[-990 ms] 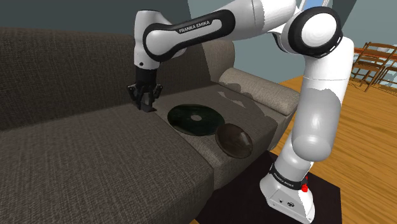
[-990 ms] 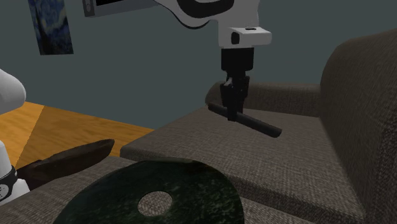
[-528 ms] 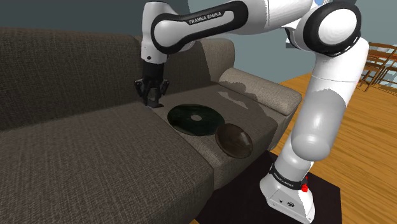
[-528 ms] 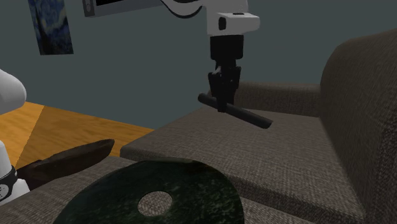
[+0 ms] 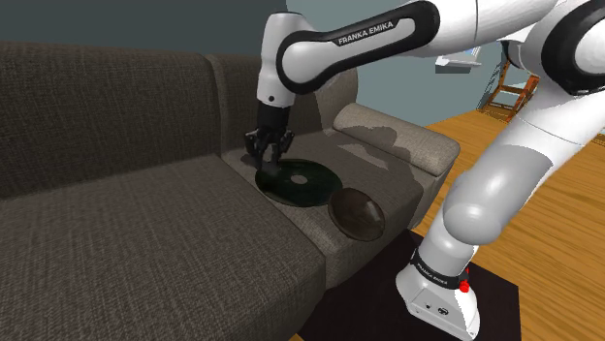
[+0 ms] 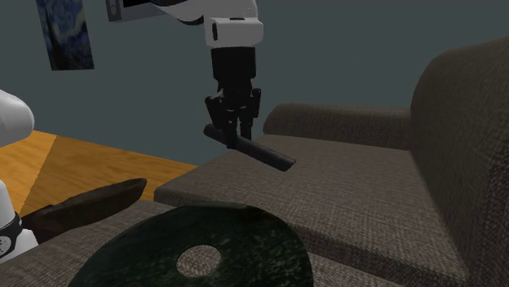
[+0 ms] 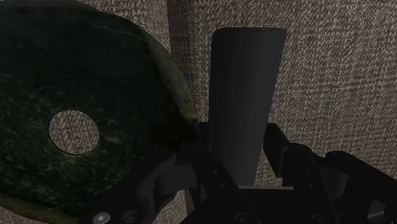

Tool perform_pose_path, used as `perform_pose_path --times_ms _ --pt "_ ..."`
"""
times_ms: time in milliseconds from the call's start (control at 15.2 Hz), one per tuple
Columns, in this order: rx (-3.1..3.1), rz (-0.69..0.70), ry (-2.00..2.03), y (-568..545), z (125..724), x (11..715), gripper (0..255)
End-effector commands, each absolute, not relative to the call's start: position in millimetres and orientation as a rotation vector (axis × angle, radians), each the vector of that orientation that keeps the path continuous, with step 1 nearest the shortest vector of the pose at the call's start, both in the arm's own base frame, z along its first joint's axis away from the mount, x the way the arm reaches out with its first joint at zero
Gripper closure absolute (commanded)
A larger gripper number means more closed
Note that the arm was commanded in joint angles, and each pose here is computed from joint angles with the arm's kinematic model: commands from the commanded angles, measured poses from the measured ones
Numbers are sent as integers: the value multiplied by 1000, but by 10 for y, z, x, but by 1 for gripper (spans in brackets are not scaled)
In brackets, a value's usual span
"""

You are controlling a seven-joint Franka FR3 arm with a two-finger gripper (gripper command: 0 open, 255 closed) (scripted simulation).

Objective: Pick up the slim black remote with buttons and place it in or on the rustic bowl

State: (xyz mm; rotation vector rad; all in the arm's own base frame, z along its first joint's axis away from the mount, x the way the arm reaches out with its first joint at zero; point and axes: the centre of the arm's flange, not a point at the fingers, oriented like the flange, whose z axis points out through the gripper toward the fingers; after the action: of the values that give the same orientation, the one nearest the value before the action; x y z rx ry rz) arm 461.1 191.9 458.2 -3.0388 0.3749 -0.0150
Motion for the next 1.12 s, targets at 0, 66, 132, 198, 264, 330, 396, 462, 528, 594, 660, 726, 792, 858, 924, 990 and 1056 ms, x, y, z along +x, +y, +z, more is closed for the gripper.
perform_pose_path --times_ms 0,66,132,198,264,330,396,462,528,594,660,726,792,858,924,990,1056 --pt "-3037 -15 376 1784 4596 4353 255" --pt "-3037 -15 376 1723 4593 4236 255" --pt "-3037 -15 376 1662 4590 4119 255" --pt "-3037 -15 376 1601 4587 4002 255" --pt "-3037 -15 376 1540 4583 3885 255" --pt "-3037 -15 376 1479 4580 3768 255" --pt "-3037 -15 376 1418 4577 3651 255" --pt "-3037 -15 376 1357 4573 3534 255" --pt "-3037 -15 376 1296 4570 3417 255" --pt "-3037 -15 376 1235 4567 3300 255" --pt "-3037 -15 376 1174 4564 3183 255" --pt "-3037 -15 376 1113 4560 3066 255" --pt "-3037 -15 376 1052 4557 2949 255" --pt "-3037 -15 376 991 4554 2832 255" --pt "-3037 -15 376 930 4550 2715 255" --pt "-3037 -15 376 869 4547 2598 255" --pt "-3037 -15 376 808 4544 2481 255"
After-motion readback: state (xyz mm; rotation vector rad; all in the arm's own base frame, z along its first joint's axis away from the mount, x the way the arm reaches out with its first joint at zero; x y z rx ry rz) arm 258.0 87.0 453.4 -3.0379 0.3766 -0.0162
